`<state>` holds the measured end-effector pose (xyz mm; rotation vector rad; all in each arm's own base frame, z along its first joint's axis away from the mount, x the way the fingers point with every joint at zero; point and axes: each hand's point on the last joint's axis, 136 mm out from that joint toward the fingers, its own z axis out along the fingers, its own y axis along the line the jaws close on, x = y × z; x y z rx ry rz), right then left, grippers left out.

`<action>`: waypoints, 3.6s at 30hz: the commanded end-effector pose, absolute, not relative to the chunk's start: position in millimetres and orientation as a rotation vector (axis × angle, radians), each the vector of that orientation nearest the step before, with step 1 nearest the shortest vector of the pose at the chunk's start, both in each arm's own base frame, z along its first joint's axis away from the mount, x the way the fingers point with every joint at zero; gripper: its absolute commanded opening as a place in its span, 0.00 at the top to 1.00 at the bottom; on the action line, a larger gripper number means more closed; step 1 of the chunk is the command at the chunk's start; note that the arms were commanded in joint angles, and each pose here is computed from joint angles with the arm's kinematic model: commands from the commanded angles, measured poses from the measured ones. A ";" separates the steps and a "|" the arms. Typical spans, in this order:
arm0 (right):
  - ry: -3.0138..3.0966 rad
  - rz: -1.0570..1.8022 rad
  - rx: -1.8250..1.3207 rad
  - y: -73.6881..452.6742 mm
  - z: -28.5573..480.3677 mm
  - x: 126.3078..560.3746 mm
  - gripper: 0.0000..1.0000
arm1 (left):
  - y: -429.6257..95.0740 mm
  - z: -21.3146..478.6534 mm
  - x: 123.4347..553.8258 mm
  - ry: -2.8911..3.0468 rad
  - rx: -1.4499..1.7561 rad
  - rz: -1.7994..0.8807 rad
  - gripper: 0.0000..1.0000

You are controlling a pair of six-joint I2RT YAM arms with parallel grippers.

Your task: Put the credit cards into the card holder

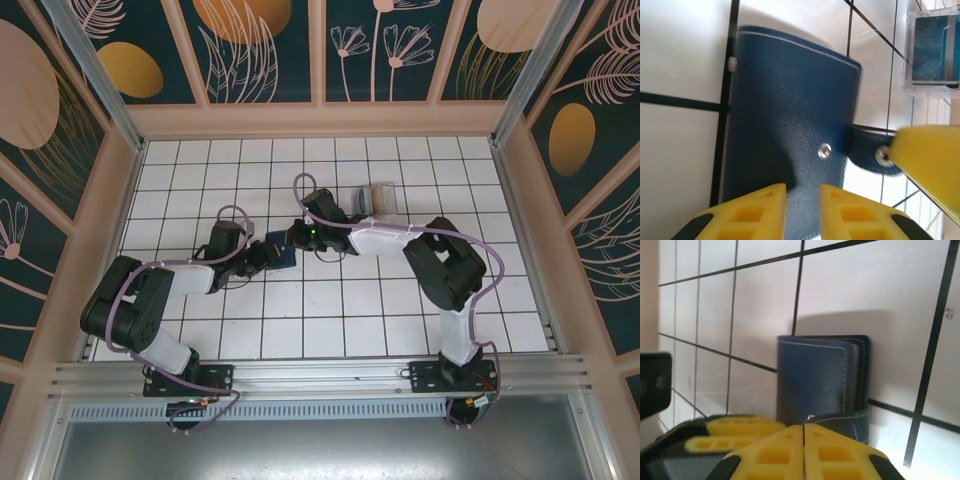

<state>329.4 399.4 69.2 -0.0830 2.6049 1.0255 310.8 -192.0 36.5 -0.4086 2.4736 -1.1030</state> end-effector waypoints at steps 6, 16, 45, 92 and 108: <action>2.653 0.855 -0.138 394.5 55.1 336.3 0.92 | -195.5 37.7 297.7 2.482 -0.453 -1.171 0.74; 2.673 0.842 -0.276 405.7 60.0 335.8 0.92 | -154.8 31.9 312.3 2.506 -0.465 -0.825 0.76; 2.602 0.749 -0.347 384.1 84.8 350.5 0.92 | -138.2 -29.9 317.1 2.721 -0.446 -0.471 0.60; 2.641 0.825 -0.435 418.6 63.0 348.1 0.90 | -149.5 -21.1 318.3 2.707 -0.469 -0.577 0.75; 2.612 0.840 -0.384 415.0 69.0 354.5 0.91 | -149.5 -21.2 320.1 2.707 -0.479 -0.575 0.76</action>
